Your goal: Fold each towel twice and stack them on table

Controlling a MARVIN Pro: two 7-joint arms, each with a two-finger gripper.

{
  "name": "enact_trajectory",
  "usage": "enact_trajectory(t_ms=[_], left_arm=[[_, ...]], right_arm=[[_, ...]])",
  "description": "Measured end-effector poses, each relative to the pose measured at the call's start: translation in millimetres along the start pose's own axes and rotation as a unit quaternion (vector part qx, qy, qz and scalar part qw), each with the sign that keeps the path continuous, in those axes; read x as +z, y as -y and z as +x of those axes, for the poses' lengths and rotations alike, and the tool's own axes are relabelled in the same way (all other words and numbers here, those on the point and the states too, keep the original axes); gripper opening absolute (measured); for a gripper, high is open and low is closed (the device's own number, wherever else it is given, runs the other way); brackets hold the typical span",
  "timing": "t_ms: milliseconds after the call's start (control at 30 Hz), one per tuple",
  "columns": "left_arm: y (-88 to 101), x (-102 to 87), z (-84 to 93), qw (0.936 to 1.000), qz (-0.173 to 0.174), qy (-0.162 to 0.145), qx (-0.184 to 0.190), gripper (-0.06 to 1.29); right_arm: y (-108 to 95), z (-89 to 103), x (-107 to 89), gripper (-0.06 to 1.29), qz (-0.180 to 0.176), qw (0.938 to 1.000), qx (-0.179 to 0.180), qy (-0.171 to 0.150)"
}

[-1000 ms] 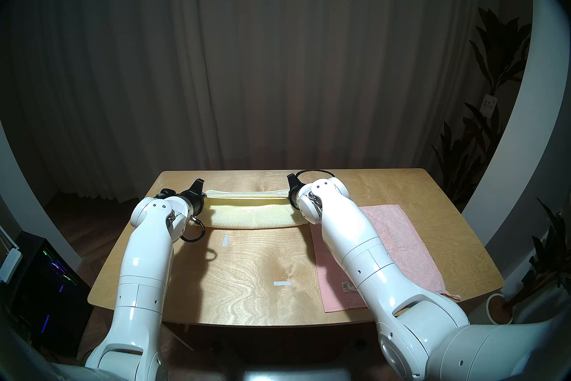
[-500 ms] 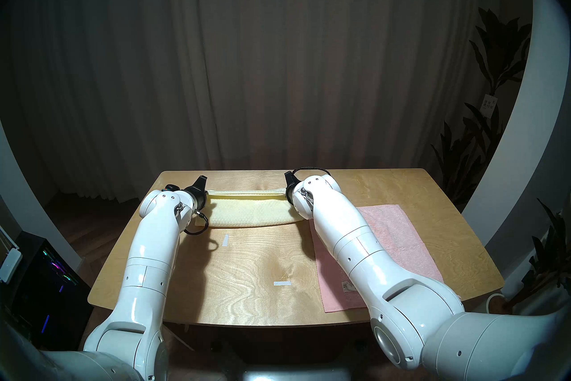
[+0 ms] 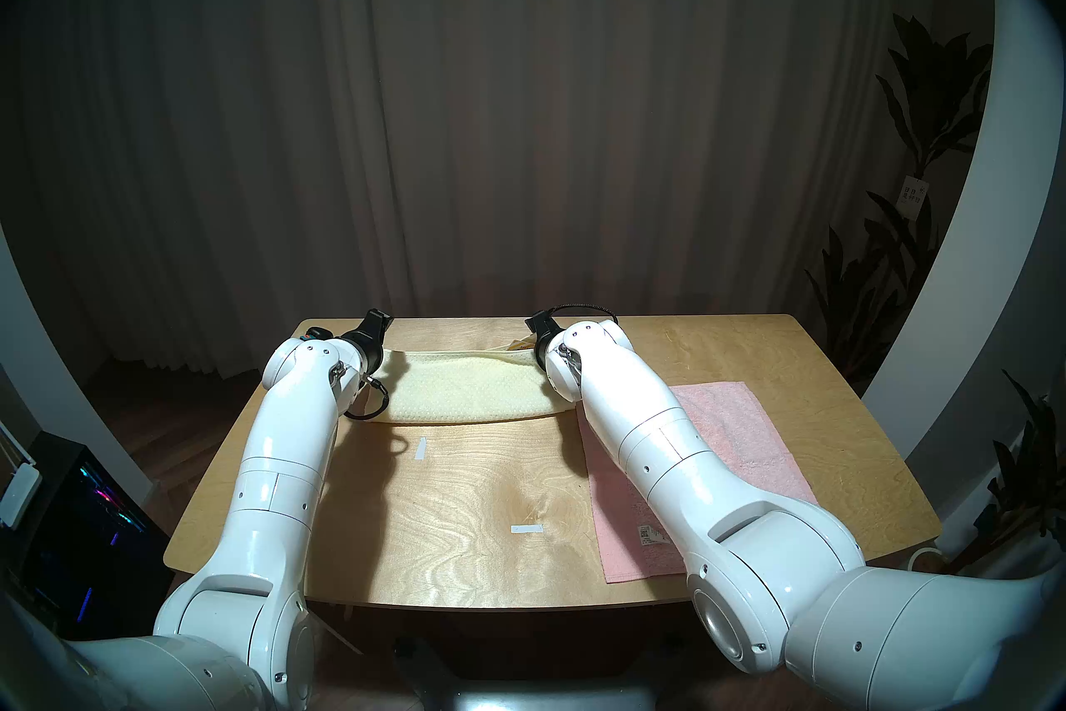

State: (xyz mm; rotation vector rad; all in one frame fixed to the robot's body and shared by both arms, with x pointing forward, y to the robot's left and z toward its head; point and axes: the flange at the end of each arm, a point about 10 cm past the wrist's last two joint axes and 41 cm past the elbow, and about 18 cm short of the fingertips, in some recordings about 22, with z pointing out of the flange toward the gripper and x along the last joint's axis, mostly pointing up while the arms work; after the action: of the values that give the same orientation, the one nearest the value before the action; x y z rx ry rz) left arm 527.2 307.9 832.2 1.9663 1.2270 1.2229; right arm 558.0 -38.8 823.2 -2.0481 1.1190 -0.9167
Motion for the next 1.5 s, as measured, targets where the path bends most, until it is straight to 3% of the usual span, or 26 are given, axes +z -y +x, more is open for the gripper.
enact_trajectory(t_ms=[67, 333, 500, 733, 967, 1233, 1500], left_arm=[[-4.9, -1.1, 0.4, 0.9999, -0.013, -0.005, 0.005, 1.22], [-31.0, -17.9, 2.1, 0.9938, -0.090, -0.039, 0.054, 1.22], [-28.9, -30.5, 4.2, 0.9895, -0.114, -0.057, 0.068, 1.22], [-9.7, -52.6, 10.1, 0.9867, -0.125, -0.080, 0.067, 1.22], [7.6, -71.8, 3.0, 0.9865, -0.131, -0.083, 0.053, 1.22], [19.8, -94.3, -22.7, 0.9859, -0.149, -0.068, 0.036, 1.22], [31.7, -120.2, -46.7, 0.9853, -0.160, -0.059, 0.008, 1.22]], right_arm=[[2.9, 1.6, -0.4, 1.21, 0.006, 1.0000, 0.001, -0.002], [22.3, 12.6, -10.1, 1.22, 0.052, 0.9984, -0.011, -0.016], [34.1, 19.9, -19.7, 1.22, 0.084, 0.9952, -0.038, -0.033], [41.5, 23.9, -34.8, 1.22, 0.121, 0.9893, -0.067, -0.047], [33.5, 22.8, -45.9, 1.22, 0.134, 0.9861, -0.082, -0.052], [13.8, 23.5, -58.3, 1.22, 0.139, 0.9836, -0.101, -0.053], [-11.9, 37.7, -72.0, 1.22, 0.136, 0.9818, -0.118, -0.062]])
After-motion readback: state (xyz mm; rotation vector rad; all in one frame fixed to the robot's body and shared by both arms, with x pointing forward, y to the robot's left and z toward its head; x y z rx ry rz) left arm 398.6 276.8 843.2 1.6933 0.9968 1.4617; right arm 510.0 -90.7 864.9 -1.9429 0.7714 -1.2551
